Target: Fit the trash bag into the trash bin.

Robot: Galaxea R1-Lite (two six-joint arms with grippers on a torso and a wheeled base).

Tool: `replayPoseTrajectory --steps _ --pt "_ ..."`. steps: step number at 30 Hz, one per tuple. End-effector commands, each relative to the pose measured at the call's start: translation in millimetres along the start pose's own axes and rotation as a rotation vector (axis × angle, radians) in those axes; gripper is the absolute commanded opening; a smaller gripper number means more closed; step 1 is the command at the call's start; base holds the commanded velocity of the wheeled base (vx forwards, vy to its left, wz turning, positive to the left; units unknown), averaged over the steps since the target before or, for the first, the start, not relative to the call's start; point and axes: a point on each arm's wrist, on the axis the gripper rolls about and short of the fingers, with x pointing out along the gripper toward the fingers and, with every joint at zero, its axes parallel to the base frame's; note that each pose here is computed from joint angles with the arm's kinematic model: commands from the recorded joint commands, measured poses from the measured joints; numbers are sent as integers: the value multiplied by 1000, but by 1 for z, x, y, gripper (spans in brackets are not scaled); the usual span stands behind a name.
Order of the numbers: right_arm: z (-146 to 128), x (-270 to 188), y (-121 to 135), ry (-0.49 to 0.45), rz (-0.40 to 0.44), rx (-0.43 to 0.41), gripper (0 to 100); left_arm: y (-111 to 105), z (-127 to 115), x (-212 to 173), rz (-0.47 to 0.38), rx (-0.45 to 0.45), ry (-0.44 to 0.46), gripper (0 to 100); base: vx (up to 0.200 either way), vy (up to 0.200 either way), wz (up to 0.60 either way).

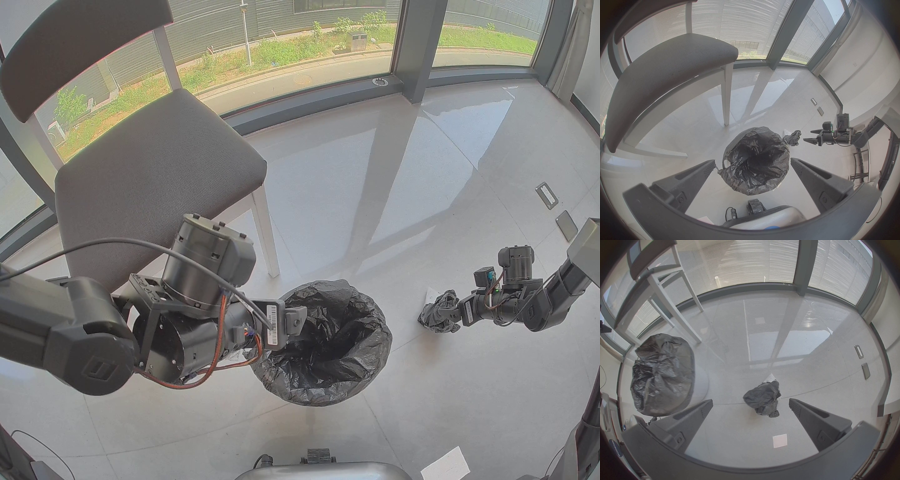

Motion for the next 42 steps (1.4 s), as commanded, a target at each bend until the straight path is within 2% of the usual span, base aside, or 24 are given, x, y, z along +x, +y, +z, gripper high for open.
replayPoseTrajectory --steps 1,14,22,25,26,38,42 --pt "-17 29 -10 55 -3 22 100 2 -1 -3 3 -2 -7 100 0 0 0" --pt "-28 94 -33 64 -17 46 100 3 -1 2 25 -9 -6 100 0 0 0" --pt "-34 141 -52 16 -45 48 100 3 -2 4 35 -9 -2 100 0 0 0" --pt "-37 148 -51 12 -22 52 100 3 -2 4 33 -11 -11 100 0 0 0" --pt "-38 149 -51 9 -12 56 0 3 -2 4 33 -11 -11 100 0 0 0" --pt "-33 144 -51 19 -11 55 0 2 -1 7 29 -21 -22 100 0 0 0" --pt "-19 126 -51 -4 -17 44 0 2 -2 8 32 -20 -18 100 0 0 0"
